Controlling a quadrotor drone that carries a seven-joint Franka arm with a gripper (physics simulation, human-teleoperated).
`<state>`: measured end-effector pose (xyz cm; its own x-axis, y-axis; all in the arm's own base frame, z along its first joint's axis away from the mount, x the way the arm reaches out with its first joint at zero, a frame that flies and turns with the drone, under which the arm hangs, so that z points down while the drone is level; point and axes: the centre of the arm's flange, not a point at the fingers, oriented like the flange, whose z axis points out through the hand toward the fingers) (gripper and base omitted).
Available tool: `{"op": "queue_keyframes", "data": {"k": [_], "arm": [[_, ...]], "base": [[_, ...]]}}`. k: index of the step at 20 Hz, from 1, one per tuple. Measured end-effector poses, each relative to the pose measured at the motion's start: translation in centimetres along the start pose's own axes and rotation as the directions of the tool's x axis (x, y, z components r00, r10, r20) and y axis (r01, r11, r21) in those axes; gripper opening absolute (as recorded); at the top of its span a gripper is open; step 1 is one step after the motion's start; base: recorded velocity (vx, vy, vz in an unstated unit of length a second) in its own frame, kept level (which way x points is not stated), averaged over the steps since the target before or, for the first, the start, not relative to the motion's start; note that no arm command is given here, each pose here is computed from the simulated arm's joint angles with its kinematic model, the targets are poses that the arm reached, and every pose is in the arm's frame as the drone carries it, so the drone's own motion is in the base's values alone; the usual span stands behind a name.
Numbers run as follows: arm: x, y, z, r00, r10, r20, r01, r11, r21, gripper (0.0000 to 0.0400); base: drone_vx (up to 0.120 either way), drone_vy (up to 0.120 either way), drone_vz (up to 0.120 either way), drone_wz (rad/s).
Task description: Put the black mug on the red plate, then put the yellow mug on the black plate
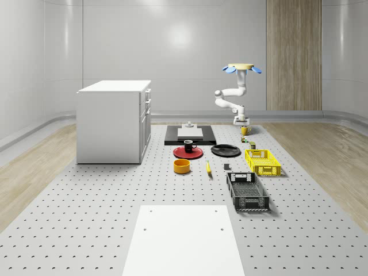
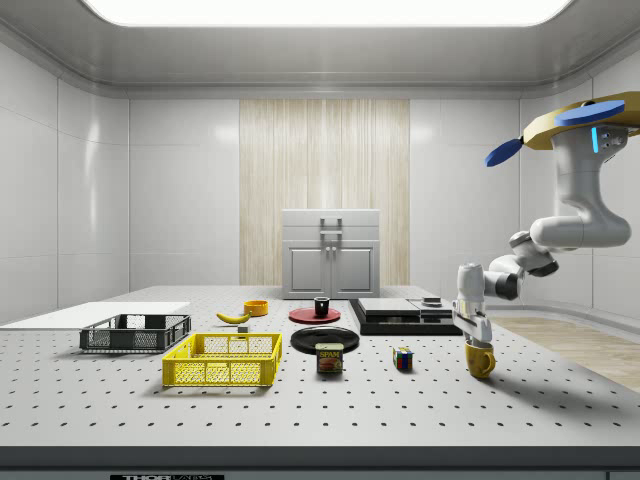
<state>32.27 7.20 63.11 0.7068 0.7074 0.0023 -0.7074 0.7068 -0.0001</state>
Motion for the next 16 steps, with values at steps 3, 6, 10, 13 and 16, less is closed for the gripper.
{"op": "queue_keyframes", "data": {"k": [3, 6, 10, 13, 16], "arm": [[0.0, 0.0, -1.1, 1.0, 0.0, 0.0, 0.0, 1.0, 0.0, 0.0113], [0.0, 0.0, -2.4, 1.0, 0.0, 0.0, 0.0, 1.0, 0.0, 0.0111], [0.0, 0.0, -3.8, 1.0, 0.0, 0.0, 0.0, 1.0, 0.0, 0.011], [0.0, 0.0, -4.4, 1.0, 0.0, 0.0, 0.0, 1.0, 0.0, 0.011], [0.0, 0.0, -4.7, 1.0, 0.0, 0.0, 0.0, 1.0, 0.0, 0.011]], "base": [[0.0, 0.0, 0.12, 0.0], [0.0, 0.0, 0.12, 0.0], [0.11, -0.08, 0.12, 0.0], [0.12, -0.12, 0.013, 0.0], [0.12, -0.12, 0.0, 0.0]]}}
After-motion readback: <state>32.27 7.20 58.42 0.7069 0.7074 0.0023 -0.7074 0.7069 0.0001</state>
